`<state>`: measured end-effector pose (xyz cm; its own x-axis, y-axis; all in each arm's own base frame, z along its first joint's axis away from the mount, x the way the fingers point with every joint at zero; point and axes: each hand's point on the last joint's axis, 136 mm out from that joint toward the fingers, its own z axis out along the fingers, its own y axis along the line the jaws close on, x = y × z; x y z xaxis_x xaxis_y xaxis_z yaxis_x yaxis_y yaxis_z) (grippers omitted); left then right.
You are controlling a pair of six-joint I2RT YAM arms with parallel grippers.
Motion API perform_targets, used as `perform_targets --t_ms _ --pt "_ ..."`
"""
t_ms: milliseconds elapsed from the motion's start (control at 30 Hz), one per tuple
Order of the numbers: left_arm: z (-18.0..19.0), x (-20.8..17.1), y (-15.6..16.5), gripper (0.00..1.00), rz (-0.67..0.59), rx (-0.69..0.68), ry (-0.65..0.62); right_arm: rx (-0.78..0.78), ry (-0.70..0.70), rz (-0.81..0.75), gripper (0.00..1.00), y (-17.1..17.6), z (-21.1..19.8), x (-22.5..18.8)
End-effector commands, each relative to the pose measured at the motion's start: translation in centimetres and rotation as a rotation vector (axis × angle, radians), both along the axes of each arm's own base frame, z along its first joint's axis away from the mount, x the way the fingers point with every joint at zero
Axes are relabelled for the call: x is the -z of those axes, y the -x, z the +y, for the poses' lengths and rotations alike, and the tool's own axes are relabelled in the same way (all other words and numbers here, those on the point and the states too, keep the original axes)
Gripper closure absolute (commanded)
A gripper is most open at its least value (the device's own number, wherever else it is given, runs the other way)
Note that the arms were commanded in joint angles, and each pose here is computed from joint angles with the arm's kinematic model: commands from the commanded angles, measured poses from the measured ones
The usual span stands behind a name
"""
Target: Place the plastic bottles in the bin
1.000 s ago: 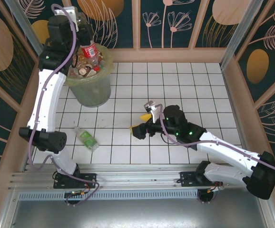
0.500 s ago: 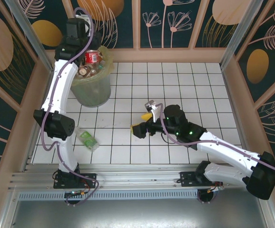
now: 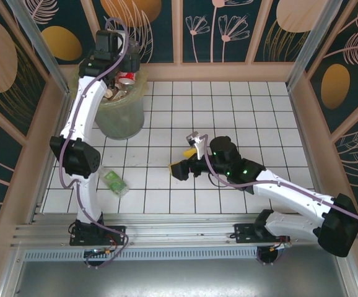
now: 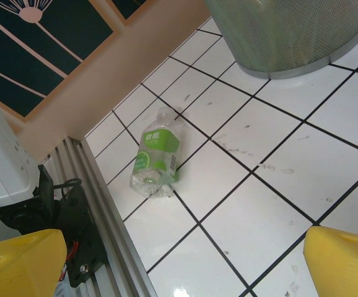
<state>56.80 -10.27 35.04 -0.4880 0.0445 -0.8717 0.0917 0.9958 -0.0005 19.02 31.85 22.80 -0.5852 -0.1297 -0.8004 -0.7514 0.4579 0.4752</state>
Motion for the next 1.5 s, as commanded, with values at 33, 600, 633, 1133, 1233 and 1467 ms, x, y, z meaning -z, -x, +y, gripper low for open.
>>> perform_targets --t_ms 33,600,633,1133,1233,1467 --pt "-0.7 -7.7 2.8 0.1 -0.161 0.039 0.141 0.032 -0.012 0.004 0.02 -1.0 0.3 -0.3" --pt "2.3 -6.7 21.2 0.01 -0.245 0.021 0.362 -0.149 0.209 -0.006 0.01 2.8 11.7 7.6" --pt "2.5 -6.5 22.0 0.01 -0.249 0.016 0.373 -0.169 0.23 -0.014 0.01 3.2 12.4 8.1" --pt "5.7 -3.8 29.8 0.01 -0.304 -0.089 0.436 -0.259 0.453 -0.083 0.01 3.7 21.6 14.2" --pt "5.8 -4.2 30.5 0.01 -0.324 -0.086 0.454 -0.226 0.492 -0.087 0.04 3.1 22.6 15.4" --pt "5.9 -3.2 31.0 0.01 -0.311 -0.089 0.452 -0.195 0.564 -0.112 0.16 2.2 24.1 17.5"
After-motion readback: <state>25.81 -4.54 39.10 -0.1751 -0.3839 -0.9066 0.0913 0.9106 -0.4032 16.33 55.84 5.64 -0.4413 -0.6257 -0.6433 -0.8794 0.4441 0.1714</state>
